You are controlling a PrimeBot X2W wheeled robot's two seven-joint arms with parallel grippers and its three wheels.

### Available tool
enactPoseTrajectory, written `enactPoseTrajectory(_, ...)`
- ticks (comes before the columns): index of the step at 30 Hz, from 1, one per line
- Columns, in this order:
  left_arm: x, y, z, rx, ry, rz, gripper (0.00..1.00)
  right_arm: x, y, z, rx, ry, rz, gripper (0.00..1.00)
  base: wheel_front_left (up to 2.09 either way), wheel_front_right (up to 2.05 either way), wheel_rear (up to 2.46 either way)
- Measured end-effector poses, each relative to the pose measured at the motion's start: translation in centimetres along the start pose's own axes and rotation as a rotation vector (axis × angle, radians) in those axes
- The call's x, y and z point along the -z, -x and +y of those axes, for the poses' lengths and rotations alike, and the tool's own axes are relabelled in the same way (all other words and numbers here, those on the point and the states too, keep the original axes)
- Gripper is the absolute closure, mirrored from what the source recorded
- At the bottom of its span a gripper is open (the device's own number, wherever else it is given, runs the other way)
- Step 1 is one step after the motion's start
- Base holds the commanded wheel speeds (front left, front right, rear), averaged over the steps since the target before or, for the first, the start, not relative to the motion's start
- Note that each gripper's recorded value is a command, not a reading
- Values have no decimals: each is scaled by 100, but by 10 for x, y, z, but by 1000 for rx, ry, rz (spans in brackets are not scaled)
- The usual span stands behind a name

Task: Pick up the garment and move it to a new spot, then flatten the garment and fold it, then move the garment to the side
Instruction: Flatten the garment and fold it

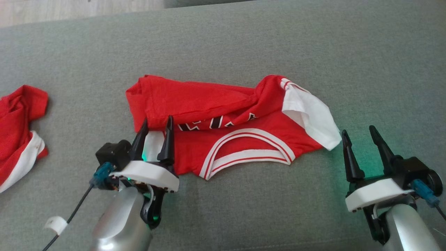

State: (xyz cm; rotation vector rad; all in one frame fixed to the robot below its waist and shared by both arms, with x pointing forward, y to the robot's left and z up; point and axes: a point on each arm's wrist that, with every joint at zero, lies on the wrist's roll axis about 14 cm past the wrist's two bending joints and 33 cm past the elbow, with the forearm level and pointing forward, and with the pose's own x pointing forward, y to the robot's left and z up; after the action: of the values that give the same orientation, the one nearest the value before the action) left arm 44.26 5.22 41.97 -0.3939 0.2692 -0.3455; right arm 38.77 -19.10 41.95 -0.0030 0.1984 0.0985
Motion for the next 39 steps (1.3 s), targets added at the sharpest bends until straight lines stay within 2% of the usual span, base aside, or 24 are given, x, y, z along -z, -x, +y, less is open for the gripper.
enactPoseTrajectory(2,1,-1,-1,2,0,2,0,0,1,-1,3,0,1,0,0,0,0)
enactPoseTrajectory(3,1,-1,-1,4,0,3,24,1,1,-1,5,0,2,0,0,0,0)
enactPoseTrajectory(4,1,-2,-2,7,-1,4,78,1,2,-2,6,0,2,0,0,0,0)
enactPoseTrajectory(5,1,-2,-3,9,-1,4,100,1,2,-2,8,0,2,0,0,0,0)
enactPoseTrajectory(7,-5,-3,-3,11,0,-17,100,0,3,-3,10,-1,2,0,0,0,0)
enactPoseTrajectory(11,-48,-2,3,-9,-2,-150,100,-2,1,2,-5,-4,-5,0,0,0,0)
enactPoseTrajectory(15,-84,21,22,-71,-4,-278,100,-2,-1,15,-37,-20,-5,0,0,0,0)
enactPoseTrajectory(20,-42,72,53,-199,-6,-195,100,10,5,36,-80,-57,27,0,0,0,0)
enactPoseTrajectory(21,-33,82,60,-226,-5,-175,84,10,5,40,-88,-66,27,0,0,0,0)
enactPoseTrajectory(22,-26,89,65,-247,-4,-159,60,10,4,44,-96,-70,26,0,0,0,0)
enactPoseTrajectory(23,-22,95,69,-264,-4,-150,55,8,4,46,-103,-72,22,0,0,0,0)
enactPoseTrajectory(24,-20,98,73,-280,0,-147,38,6,3,48,-106,-77,16,0,0,0,0)
enactPoseTrajectory(25,-21,101,77,-293,-1,-150,0,6,3,48,-107,-81,14,0,0,0,0)
enactPoseTrajectory(31,-17,108,85,-323,-27,-133,0,13,6,54,-120,-98,37,0,0,0,0)
enactPoseTrajectory(39,-6,115,81,-320,-4,-113,0,44,19,73,-172,-103,138,0,0,0,0)
